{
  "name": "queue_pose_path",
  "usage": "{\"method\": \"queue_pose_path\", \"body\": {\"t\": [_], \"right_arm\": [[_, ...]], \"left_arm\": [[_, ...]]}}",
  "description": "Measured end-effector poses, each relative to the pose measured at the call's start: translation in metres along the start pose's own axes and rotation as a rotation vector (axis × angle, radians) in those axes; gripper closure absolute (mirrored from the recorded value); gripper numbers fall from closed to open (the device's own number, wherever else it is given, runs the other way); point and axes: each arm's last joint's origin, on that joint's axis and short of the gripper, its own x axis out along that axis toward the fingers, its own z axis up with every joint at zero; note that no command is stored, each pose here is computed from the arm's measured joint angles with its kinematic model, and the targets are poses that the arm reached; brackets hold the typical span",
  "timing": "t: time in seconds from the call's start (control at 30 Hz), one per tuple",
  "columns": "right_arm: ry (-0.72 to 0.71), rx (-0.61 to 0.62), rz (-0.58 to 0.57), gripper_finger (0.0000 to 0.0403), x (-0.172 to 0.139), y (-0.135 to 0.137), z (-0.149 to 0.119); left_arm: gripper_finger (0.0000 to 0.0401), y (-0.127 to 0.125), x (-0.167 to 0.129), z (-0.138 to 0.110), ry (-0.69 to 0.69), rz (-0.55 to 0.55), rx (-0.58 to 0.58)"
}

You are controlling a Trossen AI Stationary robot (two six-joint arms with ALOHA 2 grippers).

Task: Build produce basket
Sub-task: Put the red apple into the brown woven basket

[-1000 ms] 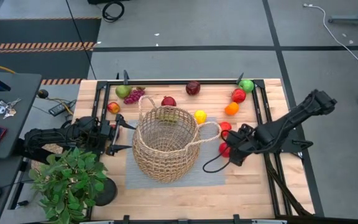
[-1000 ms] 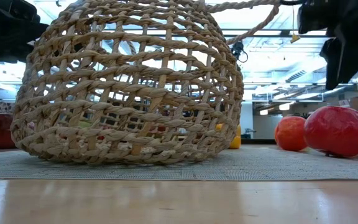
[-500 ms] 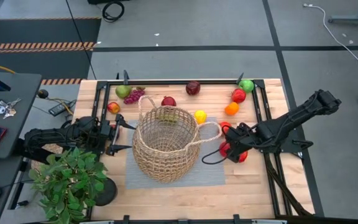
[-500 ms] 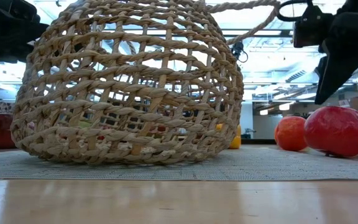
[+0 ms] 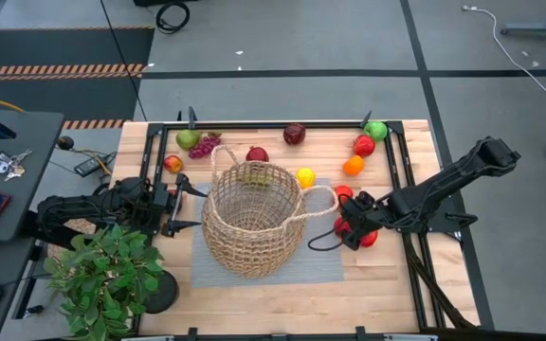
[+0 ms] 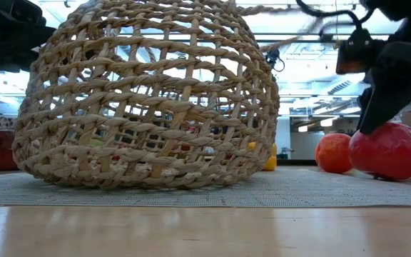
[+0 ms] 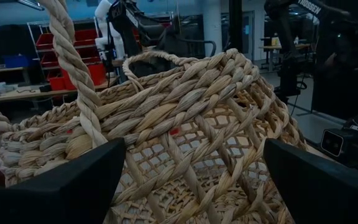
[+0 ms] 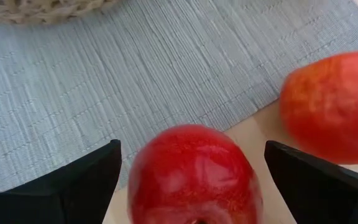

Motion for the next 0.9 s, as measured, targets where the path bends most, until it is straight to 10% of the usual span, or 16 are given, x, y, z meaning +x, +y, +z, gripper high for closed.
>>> {"method": "queue_pose_path", "body": {"t": [0.9], "right_arm": [[0.055, 0.038, 0.152, 0.0048, -0.004, 0.000, 0.010]], "left_arm": [[0.0012, 0.000, 0.000, 0.000, 0.000, 0.000, 0.000]]}}
